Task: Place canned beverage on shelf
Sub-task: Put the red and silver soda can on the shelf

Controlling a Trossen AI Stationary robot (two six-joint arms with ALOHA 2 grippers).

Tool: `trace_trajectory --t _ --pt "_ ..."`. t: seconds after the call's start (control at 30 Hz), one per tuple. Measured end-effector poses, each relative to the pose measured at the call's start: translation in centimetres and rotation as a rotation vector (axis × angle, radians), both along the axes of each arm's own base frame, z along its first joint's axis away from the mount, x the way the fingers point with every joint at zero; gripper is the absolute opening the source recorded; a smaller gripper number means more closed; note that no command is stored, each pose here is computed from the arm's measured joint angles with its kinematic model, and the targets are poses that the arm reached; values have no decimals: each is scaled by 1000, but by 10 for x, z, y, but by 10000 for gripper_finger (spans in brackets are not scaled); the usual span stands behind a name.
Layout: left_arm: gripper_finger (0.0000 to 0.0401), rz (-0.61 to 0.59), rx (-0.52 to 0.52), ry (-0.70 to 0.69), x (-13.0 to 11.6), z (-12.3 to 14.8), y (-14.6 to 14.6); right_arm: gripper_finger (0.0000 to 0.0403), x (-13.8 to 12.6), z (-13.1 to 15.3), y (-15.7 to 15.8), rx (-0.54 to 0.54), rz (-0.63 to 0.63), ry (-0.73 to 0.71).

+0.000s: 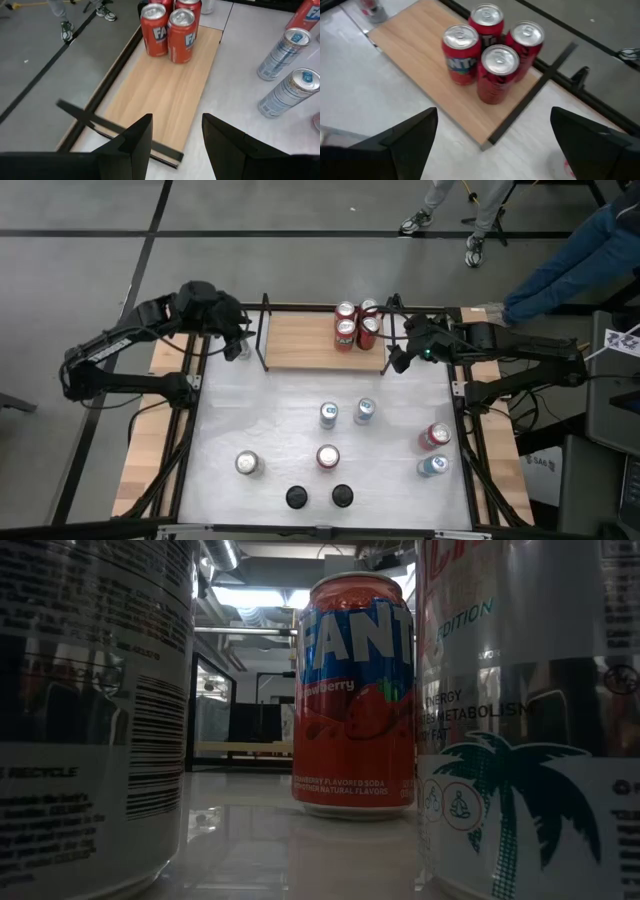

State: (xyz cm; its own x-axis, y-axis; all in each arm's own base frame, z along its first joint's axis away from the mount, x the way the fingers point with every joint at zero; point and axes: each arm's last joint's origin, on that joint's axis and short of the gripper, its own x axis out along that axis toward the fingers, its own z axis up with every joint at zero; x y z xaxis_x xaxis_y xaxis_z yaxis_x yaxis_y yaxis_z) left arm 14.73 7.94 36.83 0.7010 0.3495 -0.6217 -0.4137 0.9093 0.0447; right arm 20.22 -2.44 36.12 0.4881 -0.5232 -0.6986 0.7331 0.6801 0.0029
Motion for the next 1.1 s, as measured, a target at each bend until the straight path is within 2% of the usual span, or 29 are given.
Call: trace_trajectory --t 0.2,0.4,0.67,1.1 --pt "163 31 -33 -21 -11 -21 -6 376 -9 -5 -6 26 -74 71" --pt "163 32 -53 -35 -9 -33 -6 376 -19 -9 -19 62 -130 164" --pt "163 -64 -132 -72 -1 -53 -6 376 -32 -13 -31 84 -187 278" --pt "163 -67 -131 -79 0 -56 -5 376 -56 -16 -69 170 -352 365"
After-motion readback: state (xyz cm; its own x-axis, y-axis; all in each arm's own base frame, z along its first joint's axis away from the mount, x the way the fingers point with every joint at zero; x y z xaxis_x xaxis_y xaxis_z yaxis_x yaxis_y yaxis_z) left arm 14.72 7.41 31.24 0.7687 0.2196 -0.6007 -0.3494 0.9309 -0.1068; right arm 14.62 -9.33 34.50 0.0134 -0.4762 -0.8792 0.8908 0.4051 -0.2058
